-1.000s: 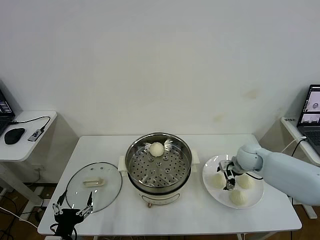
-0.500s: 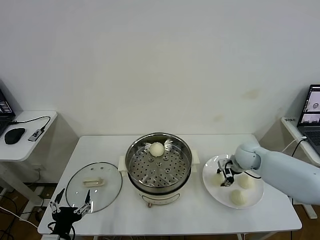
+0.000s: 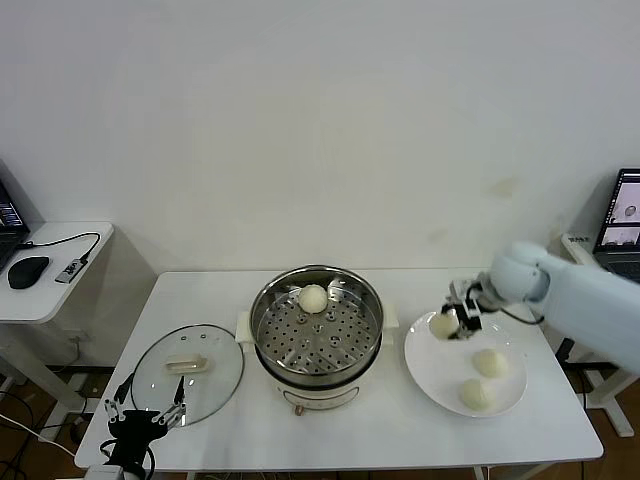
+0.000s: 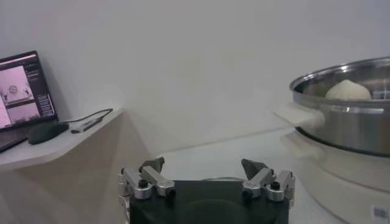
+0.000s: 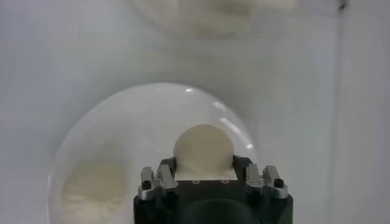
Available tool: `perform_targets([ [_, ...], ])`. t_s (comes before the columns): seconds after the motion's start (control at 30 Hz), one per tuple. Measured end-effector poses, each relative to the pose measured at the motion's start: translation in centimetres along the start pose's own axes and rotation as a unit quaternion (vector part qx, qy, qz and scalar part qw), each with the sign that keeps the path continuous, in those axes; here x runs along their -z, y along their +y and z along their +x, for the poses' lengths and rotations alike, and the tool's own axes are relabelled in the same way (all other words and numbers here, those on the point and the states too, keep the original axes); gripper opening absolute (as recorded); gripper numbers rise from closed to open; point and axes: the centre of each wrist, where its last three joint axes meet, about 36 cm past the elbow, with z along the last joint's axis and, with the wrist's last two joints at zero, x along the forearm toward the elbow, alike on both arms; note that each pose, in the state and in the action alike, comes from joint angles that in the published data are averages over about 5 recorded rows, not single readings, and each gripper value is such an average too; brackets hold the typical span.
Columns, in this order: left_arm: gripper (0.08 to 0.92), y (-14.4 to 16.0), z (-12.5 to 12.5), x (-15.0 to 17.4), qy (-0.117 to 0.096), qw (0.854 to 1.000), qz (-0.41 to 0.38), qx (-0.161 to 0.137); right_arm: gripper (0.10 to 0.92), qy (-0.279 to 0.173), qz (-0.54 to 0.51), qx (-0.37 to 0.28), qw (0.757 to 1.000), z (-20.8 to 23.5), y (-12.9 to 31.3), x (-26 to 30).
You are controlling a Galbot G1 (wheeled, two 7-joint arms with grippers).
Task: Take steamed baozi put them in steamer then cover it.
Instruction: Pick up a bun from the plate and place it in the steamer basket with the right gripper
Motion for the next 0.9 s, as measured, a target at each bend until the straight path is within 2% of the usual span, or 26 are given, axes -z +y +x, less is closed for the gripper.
perform_targets([
  [0.17, 0.823, -0.1, -0.1, 0.0, -0.001, 1.0, 0.0, -0.004, 0.597, -0.031, 0.011, -0.02, 0.999, 3.0, -2.1, 5.1],
  [0.37, 0.823, 0.0, -0.1, -0.2, -0.003, 1.0, 0.002, -0.001, 0.602, -0.061, 0.014, -0.019, 0.998, 3.7, -3.5, 11.9],
  [0.63, 0.823, -0.1, -0.2, -0.2, -0.008, 1.0, 0.007, 0.007, 0.594, -0.075, 0.013, 0.008, 0.997, 0.8, -3.7, 20.0],
  [0.9, 0.823, -0.1, 0.0, -0.3, -0.009, 1.0, 0.009, 0.01, 0.594, -0.067, 0.011, 0.037, 0.997, -3.5, -3.0, 25.3],
])
